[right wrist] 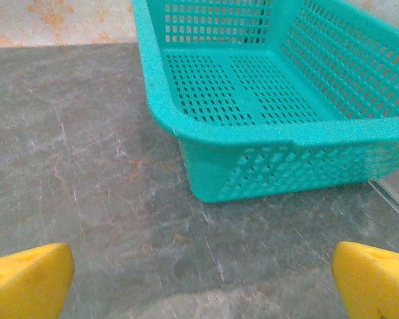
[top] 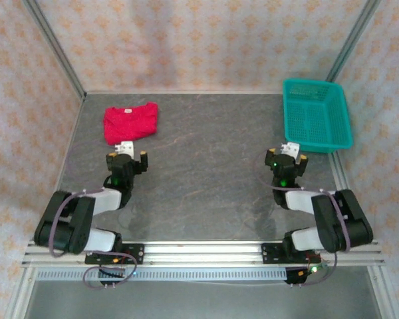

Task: Fold the inside-out t-shirt

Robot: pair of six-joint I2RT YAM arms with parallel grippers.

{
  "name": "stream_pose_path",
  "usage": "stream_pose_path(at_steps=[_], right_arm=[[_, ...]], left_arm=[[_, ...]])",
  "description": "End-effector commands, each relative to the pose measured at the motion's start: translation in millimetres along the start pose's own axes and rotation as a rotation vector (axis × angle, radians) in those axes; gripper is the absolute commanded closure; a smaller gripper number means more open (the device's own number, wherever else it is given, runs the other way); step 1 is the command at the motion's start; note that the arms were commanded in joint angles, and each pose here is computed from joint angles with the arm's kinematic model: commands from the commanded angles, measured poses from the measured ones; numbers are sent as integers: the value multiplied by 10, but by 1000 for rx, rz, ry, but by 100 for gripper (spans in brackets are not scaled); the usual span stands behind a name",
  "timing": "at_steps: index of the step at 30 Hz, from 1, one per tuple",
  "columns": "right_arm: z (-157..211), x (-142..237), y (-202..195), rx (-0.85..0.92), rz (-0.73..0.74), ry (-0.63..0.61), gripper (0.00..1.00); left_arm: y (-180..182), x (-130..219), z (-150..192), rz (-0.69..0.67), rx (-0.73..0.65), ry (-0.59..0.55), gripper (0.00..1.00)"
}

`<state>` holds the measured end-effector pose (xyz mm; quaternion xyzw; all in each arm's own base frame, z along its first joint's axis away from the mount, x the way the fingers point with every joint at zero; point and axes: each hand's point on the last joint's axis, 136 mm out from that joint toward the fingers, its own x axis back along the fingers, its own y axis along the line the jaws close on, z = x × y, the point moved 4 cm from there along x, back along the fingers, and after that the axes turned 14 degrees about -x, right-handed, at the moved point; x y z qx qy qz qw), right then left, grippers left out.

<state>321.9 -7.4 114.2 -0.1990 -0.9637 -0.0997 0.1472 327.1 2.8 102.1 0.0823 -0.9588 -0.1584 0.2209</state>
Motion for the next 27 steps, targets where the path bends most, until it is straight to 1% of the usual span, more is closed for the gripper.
stream_pose_path(at_steps=[1,2,3,6,9,18,22,27], right_arm=[[-128,-163,34,-94,-65,-94,0],[-64,-190,-21,-117,-62,-73,1],[-66,-235,-52,-134,-57,-80,1],[-60,-321,-30,-110,-18,-4,1],[-72,-316,-43,-120,-23,-32,1],[-66,-326,-31,-116,-26,-20,1],[-56,-366,-19,-119,-42,10,1],[-64,-342,-28,-124,-49,-3,1]], left_arm=[[111,-125,-161,-84,38,-74,0],[125,-142,-142,-98,41,-54,0],[132,-151,-155,-89,46,-43,0],[146,-197,-161,-90,52,-26,0],[172,-230,-152,-69,69,-10,0],[173,-231,-152,-66,70,-10,0],[177,-239,-154,-59,74,-10,0],[181,-253,-154,-43,82,-9,0]])
